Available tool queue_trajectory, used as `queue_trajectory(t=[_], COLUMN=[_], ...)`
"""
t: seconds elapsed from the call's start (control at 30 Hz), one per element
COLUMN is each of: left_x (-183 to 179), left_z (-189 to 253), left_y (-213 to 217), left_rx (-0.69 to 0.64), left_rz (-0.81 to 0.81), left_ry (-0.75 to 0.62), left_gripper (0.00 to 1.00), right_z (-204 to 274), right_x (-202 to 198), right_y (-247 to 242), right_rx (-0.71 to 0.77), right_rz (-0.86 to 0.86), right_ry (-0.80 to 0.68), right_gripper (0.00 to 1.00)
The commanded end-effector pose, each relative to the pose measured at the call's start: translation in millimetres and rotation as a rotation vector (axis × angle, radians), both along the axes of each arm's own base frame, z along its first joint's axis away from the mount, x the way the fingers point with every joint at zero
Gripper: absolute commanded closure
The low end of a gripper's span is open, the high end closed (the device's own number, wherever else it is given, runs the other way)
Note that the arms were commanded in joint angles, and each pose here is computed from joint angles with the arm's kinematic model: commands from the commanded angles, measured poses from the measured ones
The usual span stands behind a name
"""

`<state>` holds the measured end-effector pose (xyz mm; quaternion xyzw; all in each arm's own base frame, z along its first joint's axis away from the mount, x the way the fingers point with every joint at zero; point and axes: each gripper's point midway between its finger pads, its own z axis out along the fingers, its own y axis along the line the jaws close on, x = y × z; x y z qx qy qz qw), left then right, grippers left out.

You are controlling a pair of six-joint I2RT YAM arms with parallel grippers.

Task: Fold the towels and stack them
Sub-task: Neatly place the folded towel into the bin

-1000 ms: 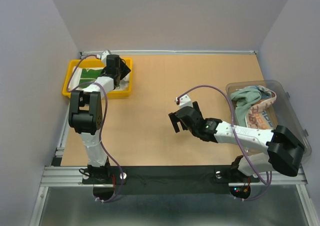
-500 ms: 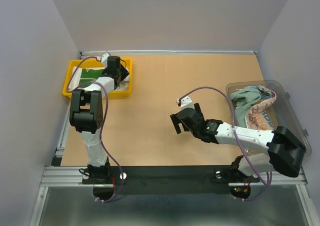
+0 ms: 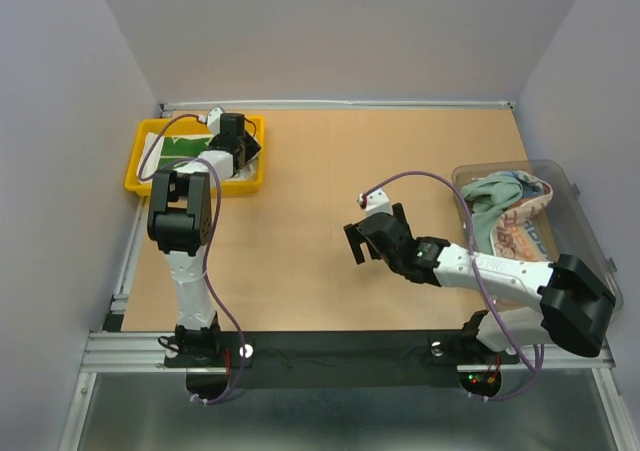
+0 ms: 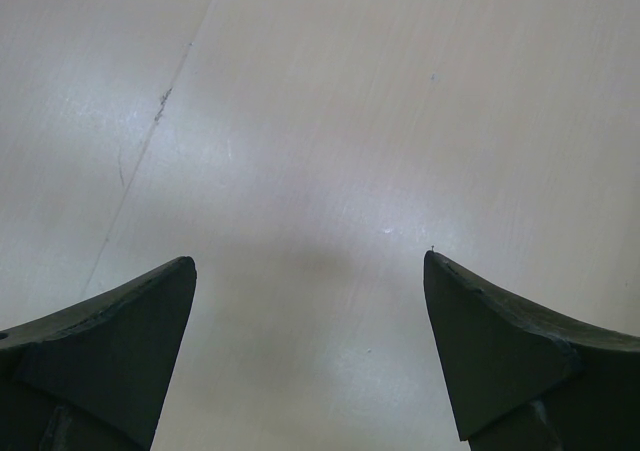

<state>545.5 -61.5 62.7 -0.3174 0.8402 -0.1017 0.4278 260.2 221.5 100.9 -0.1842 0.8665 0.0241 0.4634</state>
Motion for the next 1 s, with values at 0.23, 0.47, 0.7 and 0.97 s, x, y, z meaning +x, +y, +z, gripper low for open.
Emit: queue_trajectory(t=[0.23,0.47,0.7,0.97], left_x=[44.6,57.1,52.2,32.6], left_z=[34.7,45.7,89.9,131.1], left_y=[-8.5,-26.8,-62.0,-71.1], left_rx=[-0.009,-0.006,0.015,0.008], left_rz=[-0.046,-0.151,-0.352,-0.427], left_ry=[-0.165,-0.231,-0.385,-0.469], left_gripper=[0.48,0.48,0.48,0.46], right_z=[1.7,-0.5,-1.9,-0.8], right_x=[6.8,7.0,9.0,8.8], right_y=[-3.7,-4.6,-0.2,1.0], right_rx=[-0.002,-0.005,-0.008,-0.005], right_rz=[-0.015,-0.013,-0.005,0.001], right_ry=[-0.02,-0.015,-0.006,-0.005], right_gripper=[0.0,0.0,0.0,0.0])
